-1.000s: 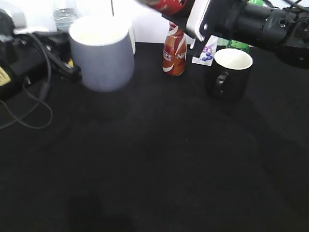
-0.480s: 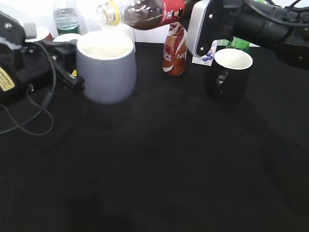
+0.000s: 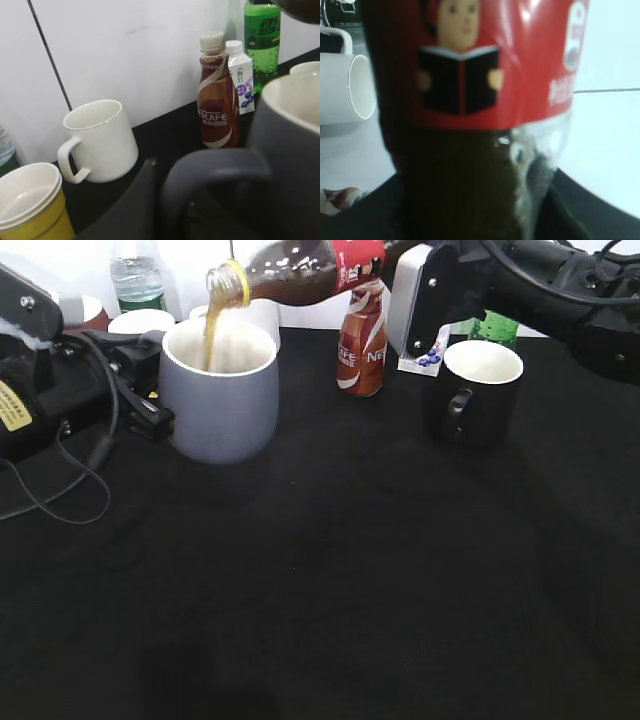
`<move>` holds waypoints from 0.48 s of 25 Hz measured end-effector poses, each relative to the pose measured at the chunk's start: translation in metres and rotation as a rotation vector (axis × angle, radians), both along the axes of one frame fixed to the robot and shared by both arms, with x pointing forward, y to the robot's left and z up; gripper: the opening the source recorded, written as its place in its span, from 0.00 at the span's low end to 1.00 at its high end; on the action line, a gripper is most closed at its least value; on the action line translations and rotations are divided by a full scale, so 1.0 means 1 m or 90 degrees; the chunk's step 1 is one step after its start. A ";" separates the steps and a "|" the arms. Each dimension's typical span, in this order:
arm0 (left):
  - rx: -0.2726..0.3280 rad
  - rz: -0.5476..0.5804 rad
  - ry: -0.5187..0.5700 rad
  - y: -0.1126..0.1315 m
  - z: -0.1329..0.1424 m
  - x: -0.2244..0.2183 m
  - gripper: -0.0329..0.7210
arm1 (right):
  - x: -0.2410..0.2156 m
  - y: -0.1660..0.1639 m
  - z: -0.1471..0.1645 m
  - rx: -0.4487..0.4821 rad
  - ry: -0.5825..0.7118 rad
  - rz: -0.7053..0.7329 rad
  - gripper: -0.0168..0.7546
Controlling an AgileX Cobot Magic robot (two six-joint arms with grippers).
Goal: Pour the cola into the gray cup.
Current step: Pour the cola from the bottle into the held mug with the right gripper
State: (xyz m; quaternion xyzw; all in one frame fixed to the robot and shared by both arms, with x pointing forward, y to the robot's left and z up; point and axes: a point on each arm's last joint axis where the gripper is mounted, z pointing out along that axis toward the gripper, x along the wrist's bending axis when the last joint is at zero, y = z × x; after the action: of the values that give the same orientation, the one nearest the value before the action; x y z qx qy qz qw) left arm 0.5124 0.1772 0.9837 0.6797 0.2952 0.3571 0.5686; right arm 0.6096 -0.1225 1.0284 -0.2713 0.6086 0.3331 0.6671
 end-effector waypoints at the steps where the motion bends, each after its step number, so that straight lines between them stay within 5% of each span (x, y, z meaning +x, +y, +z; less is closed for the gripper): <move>1: 0.001 0.000 -0.001 0.000 0.000 0.000 0.11 | 0.000 0.000 0.000 -0.001 -0.001 0.000 0.52; 12: 0.001 0.000 -0.001 0.000 0.000 0.000 0.11 | 0.001 -0.001 0.001 -0.015 -0.026 -0.010 0.52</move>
State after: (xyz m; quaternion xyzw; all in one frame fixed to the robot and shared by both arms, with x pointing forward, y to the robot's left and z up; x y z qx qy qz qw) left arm 0.5123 0.1772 0.9837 0.6799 0.2941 0.3580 0.5684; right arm 0.6103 -0.1231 1.0291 -0.2812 0.6012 0.3149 0.6785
